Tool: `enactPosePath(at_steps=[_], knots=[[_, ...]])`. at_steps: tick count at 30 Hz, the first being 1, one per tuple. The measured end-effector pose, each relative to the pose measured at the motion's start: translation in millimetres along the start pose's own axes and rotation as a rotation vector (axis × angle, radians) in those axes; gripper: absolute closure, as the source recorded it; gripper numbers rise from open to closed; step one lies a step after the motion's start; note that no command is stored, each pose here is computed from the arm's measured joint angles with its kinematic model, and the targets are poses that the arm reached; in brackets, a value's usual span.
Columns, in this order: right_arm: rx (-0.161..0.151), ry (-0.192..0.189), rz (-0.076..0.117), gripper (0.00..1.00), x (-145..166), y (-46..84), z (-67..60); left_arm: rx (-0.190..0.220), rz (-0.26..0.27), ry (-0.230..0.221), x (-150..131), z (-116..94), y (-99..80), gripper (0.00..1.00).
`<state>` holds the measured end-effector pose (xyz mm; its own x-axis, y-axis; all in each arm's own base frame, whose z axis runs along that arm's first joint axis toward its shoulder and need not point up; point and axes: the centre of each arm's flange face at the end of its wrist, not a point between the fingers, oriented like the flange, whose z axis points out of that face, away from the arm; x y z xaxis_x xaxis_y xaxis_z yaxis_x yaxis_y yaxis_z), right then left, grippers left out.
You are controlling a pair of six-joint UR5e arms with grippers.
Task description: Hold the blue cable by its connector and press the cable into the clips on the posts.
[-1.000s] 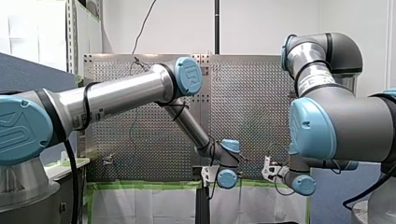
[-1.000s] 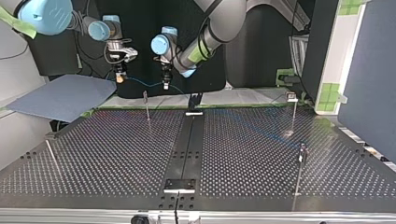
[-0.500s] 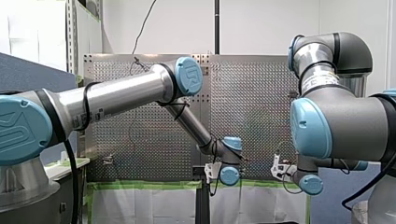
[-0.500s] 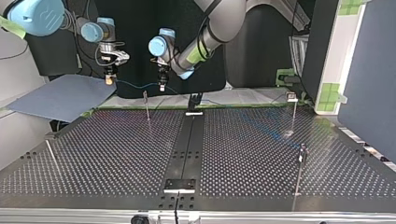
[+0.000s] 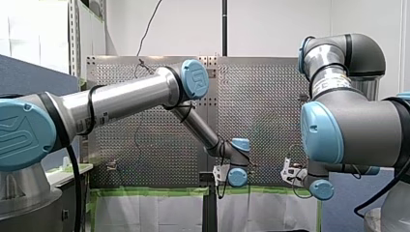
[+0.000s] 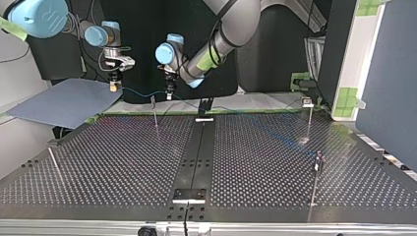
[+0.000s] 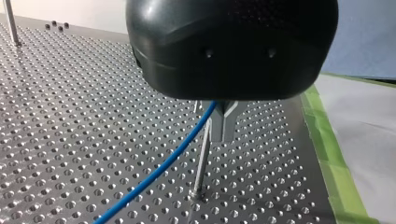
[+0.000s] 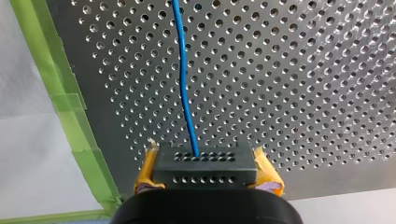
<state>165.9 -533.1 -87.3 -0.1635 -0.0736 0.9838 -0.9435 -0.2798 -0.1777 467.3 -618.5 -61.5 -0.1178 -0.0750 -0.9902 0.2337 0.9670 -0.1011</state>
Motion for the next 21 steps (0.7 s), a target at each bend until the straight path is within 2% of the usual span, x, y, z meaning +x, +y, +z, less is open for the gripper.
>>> enactPosePath(at_steps=[5,12,21], knots=[[-0.006,0.004,0.0,1.0,0.5,0.5,0.7,-0.01,0.004,0.007,-1.2,9.1,4.4,1.0],[-0.052,0.025,-0.002,1.0,2.5,4.7,1.9,-0.022,0.0,0.002,-5.7,23.2,10.4,1.0],[-0.1,0.037,0.005,1.0,4.6,11.5,3.6,-0.046,0.015,-0.003,-24.3,39.9,12.5,1.0]])
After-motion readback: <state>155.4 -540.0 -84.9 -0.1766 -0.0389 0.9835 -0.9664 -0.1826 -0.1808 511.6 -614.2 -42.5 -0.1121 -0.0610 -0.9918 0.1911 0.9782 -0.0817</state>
